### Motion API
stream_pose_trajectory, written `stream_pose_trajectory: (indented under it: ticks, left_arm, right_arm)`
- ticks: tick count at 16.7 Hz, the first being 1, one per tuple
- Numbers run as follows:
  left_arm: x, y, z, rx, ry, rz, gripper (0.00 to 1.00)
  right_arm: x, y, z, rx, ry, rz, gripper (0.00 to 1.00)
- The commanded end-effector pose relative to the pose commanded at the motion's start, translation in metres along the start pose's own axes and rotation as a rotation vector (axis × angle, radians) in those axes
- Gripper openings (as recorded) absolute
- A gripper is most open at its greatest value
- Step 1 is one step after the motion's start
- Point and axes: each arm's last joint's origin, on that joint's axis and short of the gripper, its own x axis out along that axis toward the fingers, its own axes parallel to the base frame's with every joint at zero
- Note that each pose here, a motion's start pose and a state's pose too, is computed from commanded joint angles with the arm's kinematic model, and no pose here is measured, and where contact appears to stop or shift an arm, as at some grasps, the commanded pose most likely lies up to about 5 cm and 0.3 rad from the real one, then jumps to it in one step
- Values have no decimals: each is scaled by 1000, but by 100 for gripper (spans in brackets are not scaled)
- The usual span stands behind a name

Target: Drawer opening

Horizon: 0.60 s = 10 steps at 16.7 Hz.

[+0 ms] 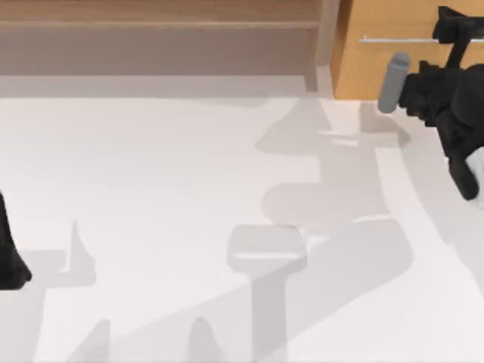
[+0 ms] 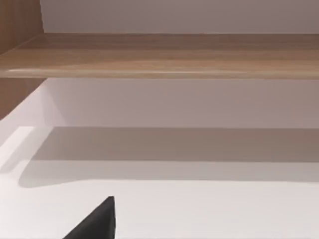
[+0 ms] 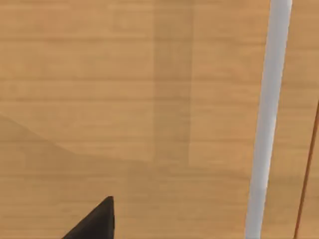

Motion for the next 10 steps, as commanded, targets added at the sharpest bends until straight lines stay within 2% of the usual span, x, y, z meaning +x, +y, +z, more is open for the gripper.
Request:
stream_pose_trajectory:
  ticks: [5,10]
  left_arm:
    - [0,0,0,0,0,0,100]
    - [0,0,0,0,0,0,100]
  right_arm:
    - [5,0,0,0,0,0,100]
    - [5,0,0,0,0,0,62]
